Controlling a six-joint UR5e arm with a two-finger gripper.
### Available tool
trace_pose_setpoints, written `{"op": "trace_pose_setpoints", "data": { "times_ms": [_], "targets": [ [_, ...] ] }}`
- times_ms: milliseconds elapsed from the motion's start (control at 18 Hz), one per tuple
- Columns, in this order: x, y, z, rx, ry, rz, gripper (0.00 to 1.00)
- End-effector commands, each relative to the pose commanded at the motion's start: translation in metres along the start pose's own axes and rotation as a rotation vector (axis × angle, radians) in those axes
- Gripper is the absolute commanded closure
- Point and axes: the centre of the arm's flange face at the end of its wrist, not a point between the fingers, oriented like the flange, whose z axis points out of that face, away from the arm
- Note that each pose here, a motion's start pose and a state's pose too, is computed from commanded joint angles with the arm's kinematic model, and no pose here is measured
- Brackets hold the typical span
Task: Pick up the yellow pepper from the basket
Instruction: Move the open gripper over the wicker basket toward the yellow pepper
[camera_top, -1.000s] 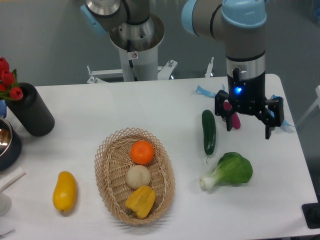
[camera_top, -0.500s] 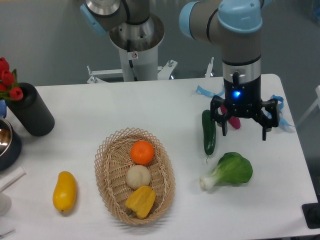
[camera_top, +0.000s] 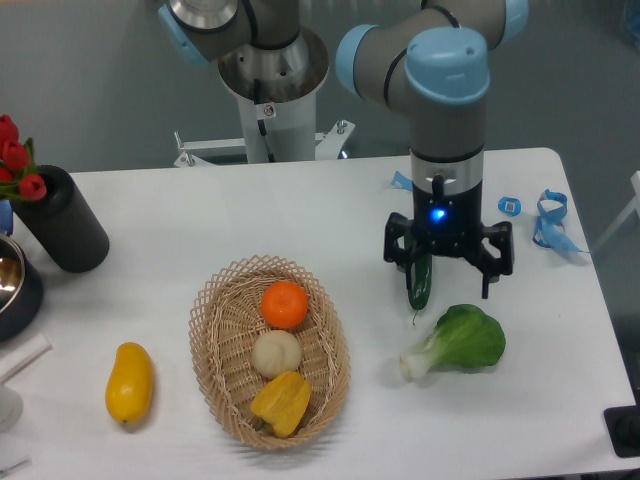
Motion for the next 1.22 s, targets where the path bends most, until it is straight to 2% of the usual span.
{"op": "trace_pose_setpoints", "data": {
  "times_ms": [222,722,1222],
  "targets": [
    [0.023,-0.002,0.019,-0.021,0.041,-0.005,0.00],
    [0.082,-0.030,0.066,-0.054,0.127,-0.007,0.00],
    [0.122,-0.054,0.103,-0.002,0.270,-0.030,0.00]
  ]
}}
